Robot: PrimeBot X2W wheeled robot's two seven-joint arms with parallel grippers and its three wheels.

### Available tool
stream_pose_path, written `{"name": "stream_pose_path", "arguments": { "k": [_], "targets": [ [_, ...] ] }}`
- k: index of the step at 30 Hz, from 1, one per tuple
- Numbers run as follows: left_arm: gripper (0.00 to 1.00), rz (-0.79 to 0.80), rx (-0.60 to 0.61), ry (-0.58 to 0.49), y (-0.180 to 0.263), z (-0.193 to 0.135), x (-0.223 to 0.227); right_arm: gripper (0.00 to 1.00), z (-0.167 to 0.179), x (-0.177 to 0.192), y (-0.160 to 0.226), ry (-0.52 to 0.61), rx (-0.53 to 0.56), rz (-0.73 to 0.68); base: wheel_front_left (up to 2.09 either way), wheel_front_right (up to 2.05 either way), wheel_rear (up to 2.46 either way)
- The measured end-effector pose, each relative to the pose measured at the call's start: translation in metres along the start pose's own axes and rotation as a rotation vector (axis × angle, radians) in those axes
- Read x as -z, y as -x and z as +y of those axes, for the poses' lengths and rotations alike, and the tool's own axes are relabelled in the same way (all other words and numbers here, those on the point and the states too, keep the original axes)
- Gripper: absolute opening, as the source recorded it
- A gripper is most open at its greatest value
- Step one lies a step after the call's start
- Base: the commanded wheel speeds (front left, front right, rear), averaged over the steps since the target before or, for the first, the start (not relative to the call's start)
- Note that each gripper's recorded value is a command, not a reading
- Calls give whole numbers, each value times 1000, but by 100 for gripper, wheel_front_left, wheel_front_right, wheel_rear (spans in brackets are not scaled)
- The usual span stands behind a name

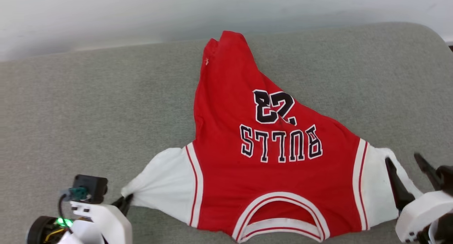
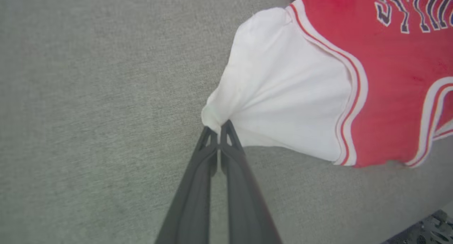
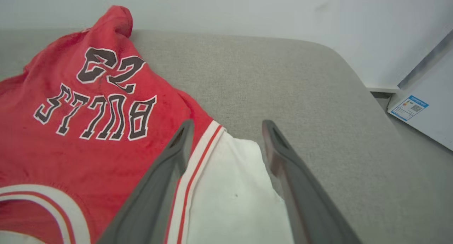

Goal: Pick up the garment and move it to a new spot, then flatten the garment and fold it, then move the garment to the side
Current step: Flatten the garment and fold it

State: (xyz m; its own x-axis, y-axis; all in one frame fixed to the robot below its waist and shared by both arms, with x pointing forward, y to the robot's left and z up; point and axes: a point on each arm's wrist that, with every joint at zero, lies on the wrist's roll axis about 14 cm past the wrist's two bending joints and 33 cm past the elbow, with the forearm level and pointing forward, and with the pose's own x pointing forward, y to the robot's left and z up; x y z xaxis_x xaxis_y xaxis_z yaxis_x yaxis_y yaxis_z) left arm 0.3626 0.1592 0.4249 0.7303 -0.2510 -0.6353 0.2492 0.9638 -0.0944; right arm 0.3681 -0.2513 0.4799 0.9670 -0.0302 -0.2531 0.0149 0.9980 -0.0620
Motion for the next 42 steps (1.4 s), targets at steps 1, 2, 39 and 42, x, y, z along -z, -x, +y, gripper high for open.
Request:
{"name": "stream_pose_path", "arguments": {
  "k": [1,2,39,42],
  "targets": [
    [0,-28,-12,-1,6,4,-6,100,0,9,2,3,-5,58,0,0,0],
    [0,-51,-23,0,12,7,-12,100,0,18,4,13,-11,113,0,0,0],
    [0,-74,-11,-18,51,1,-13,0,-1,149,25,-33,-16,819,0,0,0],
    [0,-113,-14,-3,57,0,-19,0,1,135,21,-67,-31,752,0,0,0]
  ]
}}
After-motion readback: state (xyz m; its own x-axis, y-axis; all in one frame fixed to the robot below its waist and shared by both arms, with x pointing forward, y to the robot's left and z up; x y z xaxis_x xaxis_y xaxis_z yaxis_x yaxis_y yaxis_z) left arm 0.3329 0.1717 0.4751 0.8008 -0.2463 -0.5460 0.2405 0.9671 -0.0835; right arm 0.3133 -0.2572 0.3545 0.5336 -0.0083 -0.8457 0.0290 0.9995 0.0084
